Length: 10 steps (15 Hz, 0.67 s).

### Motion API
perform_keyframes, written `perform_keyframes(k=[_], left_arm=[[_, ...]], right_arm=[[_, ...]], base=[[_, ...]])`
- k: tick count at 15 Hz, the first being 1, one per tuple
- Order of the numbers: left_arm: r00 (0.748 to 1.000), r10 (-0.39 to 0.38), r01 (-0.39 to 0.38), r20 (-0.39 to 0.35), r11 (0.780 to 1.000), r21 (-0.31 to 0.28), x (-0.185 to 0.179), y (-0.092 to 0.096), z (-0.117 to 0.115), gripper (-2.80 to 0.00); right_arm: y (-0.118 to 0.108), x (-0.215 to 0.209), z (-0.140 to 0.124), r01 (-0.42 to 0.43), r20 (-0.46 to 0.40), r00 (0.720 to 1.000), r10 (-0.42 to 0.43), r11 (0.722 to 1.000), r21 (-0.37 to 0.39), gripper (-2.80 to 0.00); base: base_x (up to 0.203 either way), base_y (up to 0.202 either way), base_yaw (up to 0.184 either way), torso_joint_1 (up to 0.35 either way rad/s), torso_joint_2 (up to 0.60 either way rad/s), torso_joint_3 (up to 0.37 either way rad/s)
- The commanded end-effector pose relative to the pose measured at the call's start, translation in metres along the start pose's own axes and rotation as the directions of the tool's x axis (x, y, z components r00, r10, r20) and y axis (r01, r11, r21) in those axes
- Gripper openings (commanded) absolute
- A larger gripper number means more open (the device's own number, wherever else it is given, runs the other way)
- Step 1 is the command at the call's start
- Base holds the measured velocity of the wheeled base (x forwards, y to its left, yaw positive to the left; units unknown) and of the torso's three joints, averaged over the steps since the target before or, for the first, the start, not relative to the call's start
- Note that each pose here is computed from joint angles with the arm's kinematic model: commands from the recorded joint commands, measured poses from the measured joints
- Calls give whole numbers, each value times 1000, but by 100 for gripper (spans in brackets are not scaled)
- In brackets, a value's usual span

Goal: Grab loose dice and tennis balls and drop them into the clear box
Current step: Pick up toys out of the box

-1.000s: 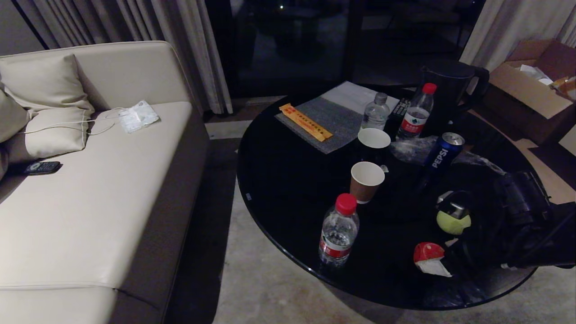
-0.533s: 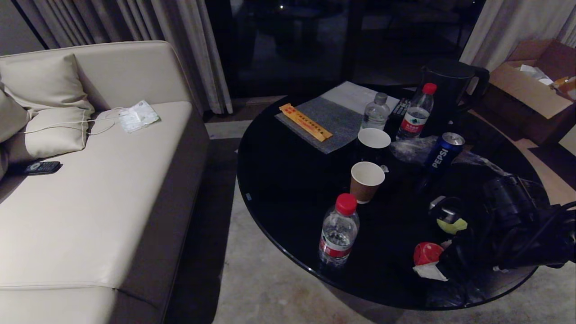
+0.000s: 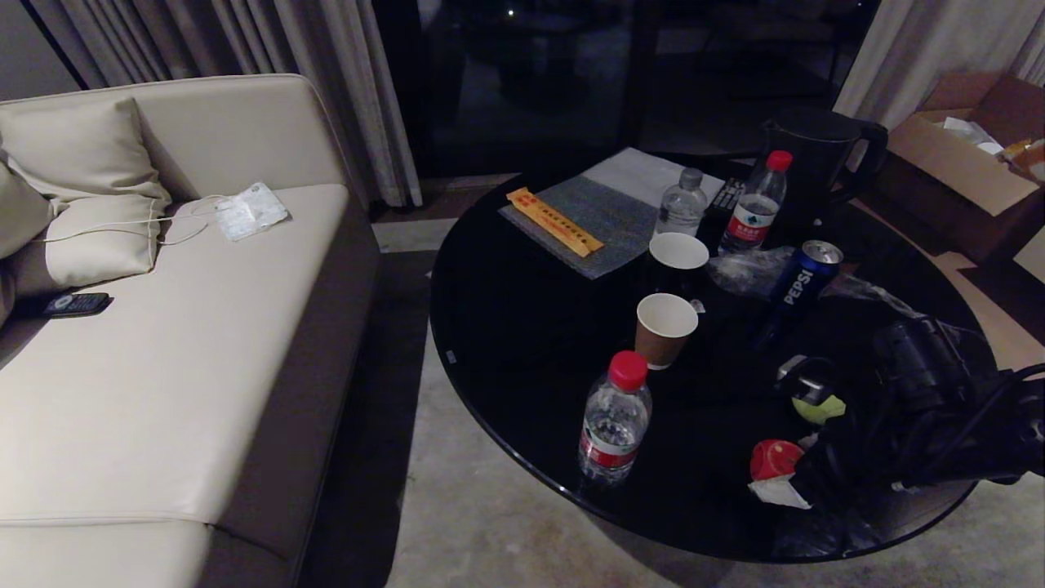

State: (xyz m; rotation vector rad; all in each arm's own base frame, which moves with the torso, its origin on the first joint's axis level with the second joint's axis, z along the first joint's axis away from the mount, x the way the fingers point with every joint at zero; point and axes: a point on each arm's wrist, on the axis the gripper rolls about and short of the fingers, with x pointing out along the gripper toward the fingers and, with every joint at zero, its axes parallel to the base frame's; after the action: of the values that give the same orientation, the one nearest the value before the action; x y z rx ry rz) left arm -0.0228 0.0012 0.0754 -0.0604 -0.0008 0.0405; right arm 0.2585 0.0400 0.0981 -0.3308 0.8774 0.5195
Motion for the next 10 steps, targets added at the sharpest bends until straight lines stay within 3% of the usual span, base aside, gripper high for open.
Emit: perform_keyframes(k=[1, 7, 8, 10], left_arm=[[1000, 1, -1, -3, 1000, -1, 0, 0, 0, -280], [1000, 1, -1, -3, 1000, -1, 0, 0, 0, -280], [1000, 1, -1, -3, 1000, -1, 0, 0, 0, -280], [1000, 1, -1, -3, 1000, -1, 0, 0, 0, -280]], right_arm=[[-1, 3, 1, -2, -4, 1000, 2, 1000, -2, 0], [-2, 3, 4, 0, 2, 1000, 0, 1000, -5, 0], [-2, 3, 4, 1, 0, 1000, -1, 1000, -4, -280], [-2, 4, 4, 1, -2, 1000, -1, 1000, -8, -280]], base=[[0, 0, 0, 0, 0, 0], [0, 0, 0, 0, 0, 0], [0, 0, 0, 0, 0, 0], [0, 0, 0, 0, 0, 0]])
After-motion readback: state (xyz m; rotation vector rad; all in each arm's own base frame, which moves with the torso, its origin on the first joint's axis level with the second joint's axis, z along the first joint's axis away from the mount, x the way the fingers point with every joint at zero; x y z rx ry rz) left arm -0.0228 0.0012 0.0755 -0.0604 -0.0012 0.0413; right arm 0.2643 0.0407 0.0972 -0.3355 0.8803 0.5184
